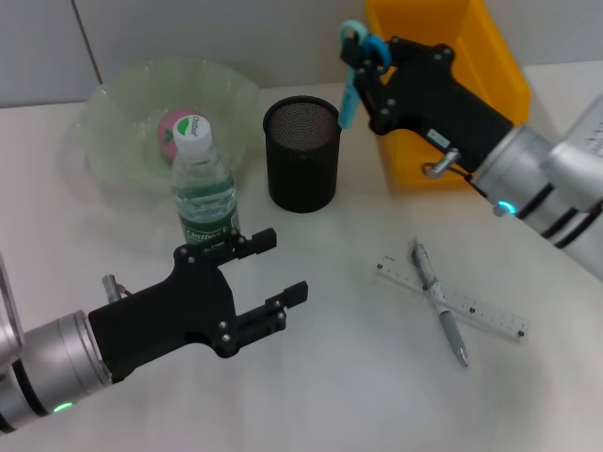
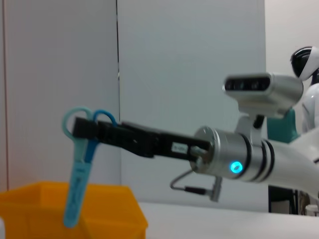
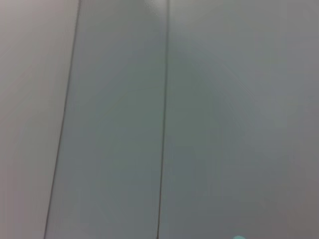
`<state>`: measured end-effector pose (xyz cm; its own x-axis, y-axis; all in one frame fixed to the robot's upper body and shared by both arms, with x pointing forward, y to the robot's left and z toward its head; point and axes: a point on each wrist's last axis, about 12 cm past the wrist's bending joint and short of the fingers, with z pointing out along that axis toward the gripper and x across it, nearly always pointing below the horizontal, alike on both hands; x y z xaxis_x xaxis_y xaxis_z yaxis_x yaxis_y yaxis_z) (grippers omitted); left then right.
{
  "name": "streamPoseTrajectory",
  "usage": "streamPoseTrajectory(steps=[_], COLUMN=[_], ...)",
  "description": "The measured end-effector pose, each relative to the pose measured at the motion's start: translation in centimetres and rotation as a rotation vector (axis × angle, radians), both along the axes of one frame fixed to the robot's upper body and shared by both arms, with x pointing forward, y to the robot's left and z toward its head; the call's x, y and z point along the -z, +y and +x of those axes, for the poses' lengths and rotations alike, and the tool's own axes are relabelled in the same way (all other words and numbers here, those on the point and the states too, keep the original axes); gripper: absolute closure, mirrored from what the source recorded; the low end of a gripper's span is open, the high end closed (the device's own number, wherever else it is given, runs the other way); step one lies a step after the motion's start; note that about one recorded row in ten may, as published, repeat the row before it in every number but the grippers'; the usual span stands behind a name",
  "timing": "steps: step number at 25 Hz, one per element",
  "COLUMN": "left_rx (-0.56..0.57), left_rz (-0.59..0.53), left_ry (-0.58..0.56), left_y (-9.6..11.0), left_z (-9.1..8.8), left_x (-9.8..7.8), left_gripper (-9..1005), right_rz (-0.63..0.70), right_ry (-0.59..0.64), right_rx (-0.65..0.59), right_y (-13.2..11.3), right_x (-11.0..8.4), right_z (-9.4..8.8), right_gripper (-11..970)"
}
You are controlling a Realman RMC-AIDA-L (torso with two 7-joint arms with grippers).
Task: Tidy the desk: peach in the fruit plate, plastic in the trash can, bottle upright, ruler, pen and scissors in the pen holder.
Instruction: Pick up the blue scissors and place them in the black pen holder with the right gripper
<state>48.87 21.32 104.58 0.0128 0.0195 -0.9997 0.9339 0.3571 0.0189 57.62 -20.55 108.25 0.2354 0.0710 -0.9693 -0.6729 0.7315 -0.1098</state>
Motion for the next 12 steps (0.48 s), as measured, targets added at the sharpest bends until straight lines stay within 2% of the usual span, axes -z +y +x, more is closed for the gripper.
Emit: streamPoseTrajectory(steps=[4, 12], left_rx=[-0.009, -0.01], left_rz=[0.016, 0.024], left_ry=[0.024, 0.054], left_y=[0.1, 0.0], left_z=[0.0, 0.1], left_x=[0.4, 0.7], left_gripper=[339, 338], right_rz=[-0.062, -0.094], right_ry=[-0.01, -0.019], right_rx=[0.013, 0.015], right_y=[1.2, 1.9], right_x=[-0.1, -0.5], right_z=[0.9, 1.9], right_gripper=[871, 850])
